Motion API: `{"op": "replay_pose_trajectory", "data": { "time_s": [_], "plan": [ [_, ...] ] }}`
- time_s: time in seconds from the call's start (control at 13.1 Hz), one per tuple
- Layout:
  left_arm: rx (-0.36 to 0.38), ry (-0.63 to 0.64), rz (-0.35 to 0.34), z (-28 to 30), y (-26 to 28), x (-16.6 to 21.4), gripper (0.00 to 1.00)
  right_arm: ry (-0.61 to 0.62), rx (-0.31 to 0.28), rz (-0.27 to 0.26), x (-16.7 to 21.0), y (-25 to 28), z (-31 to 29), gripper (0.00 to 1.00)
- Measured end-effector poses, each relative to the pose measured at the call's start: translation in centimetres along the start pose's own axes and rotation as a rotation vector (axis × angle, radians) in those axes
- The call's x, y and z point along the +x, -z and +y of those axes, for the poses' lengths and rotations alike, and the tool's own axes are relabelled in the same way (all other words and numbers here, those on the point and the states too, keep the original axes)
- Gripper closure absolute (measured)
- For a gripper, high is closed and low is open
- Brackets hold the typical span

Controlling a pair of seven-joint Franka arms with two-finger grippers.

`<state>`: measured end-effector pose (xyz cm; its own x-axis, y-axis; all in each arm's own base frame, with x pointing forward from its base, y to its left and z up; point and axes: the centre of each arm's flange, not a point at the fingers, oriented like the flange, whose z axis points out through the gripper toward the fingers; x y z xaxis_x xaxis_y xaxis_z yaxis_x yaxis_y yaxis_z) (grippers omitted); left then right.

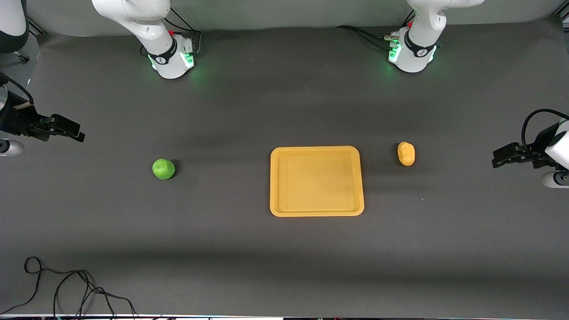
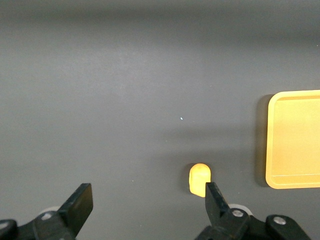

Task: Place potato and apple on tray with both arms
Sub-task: 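Reach the left gripper down to the yellow potato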

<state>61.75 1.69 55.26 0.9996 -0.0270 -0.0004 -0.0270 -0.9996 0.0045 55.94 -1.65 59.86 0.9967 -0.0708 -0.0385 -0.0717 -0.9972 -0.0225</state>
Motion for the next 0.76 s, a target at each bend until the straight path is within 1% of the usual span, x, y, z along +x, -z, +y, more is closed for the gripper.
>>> {"op": "replay_pose_trajectory", "data": {
  "time_s": [0.46,0.61,0.69,0.76],
  "plan": [
    [-0.005,-0.001,-0.002,0.1,-0.5,0.2,0.0,0.002,0.0,0.001,0.0,0.1,-0.1,0.0],
    [-0.003,-0.004,0.03,0.3,-1.9,0.6,0.0,0.003,0.0,0.002,0.0,0.1,-0.1,0.0],
    [-0.004,-0.007,0.02,0.4,-3.3,0.6,0.0,0.004,0.0,0.002,0.0,0.1,-0.1,0.0],
    [-0.006,-0.014,-0.008,0.8,-5.0,0.4,0.0,0.006,0.0,0.003,0.0,0.1,-0.2,0.0]
  ]
}}
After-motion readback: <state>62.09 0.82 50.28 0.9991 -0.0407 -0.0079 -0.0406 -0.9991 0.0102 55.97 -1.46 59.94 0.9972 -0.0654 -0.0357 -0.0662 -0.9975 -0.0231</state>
